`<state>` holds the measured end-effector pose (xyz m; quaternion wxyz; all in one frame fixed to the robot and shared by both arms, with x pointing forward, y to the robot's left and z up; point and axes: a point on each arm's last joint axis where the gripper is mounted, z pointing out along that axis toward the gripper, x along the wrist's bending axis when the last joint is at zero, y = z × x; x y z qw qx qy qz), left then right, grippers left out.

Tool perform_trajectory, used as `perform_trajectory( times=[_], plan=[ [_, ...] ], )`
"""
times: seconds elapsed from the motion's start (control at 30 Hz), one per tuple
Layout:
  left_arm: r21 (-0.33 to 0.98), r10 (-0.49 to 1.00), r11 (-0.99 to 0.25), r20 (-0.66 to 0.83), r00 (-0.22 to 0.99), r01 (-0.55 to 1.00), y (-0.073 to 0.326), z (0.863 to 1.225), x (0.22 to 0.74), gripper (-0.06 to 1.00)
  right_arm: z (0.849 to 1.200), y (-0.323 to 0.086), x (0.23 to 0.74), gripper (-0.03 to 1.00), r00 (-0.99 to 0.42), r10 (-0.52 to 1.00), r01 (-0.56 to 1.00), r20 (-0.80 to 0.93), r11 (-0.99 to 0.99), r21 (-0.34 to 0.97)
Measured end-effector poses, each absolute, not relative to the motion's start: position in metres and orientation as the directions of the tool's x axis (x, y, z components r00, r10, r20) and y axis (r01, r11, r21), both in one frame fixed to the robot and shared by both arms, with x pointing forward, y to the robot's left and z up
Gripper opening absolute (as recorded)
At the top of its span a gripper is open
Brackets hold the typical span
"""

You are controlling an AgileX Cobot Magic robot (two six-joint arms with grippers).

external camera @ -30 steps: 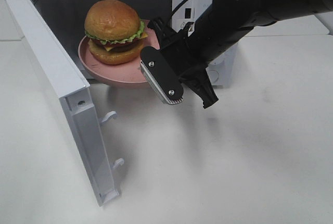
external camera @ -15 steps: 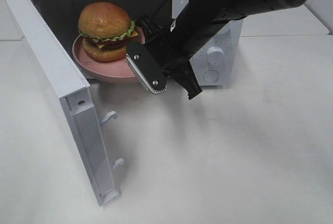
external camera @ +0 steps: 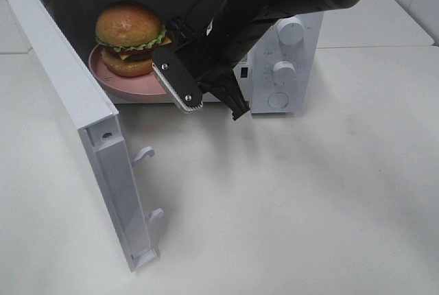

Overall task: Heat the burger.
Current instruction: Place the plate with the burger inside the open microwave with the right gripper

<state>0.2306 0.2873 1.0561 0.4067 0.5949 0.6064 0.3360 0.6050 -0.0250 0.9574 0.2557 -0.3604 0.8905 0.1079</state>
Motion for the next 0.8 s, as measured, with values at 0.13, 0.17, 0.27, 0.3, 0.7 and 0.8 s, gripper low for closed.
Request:
perform_trajectory(
  times=[0.13, 0.17, 0.27, 0.3, 0.7, 0.8],
  plan=[
    [0.891, 0.995, 0.066, -0.093, 0.039, 0.448, 0.287, 1.056, 0.231, 0.99, 0.956, -0.021, 0.61, 0.05, -0.617, -0.581, -0.692, -0.531, 0.722, 0.013],
    [0.891, 0.995, 0.066, -0.093, 0.039, 0.448, 0.287, 1.056, 0.231, 0.99, 0.955, -0.019, 0.614, 0.05, -0.623, -0.572, -0.683, -0.534, 0.73, 0.015],
    [0.891, 0.995, 0.066, -0.093, 0.039, 0.448, 0.287, 1.056, 0.231, 0.99, 0.954, -0.016, 0.62, 0.05, -0.639, -0.553, -0.663, -0.535, 0.748, 0.019],
    [0.891, 0.995, 0.066, -0.093, 0.039, 0.448, 0.287, 1.056, 0.231, 0.99, 0.954, -0.016, 0.62, 0.05, -0.639, -0.553, -0.663, -0.535, 0.748, 0.019],
    [0.891, 0.995, 0.066, -0.093, 0.039, 0.448, 0.287, 1.056, 0.231, 0.99, 0.951, -0.001, 0.649, 0.05, -0.667, -0.486, -0.597, -0.565, 0.802, 0.014],
    [0.891, 0.995, 0.066, -0.093, 0.039, 0.448, 0.287, 1.056, 0.231, 0.99, 0.949, 0.002, 0.654, 0.05, -0.667, -0.476, -0.59, -0.573, 0.807, 0.016]
  ],
)
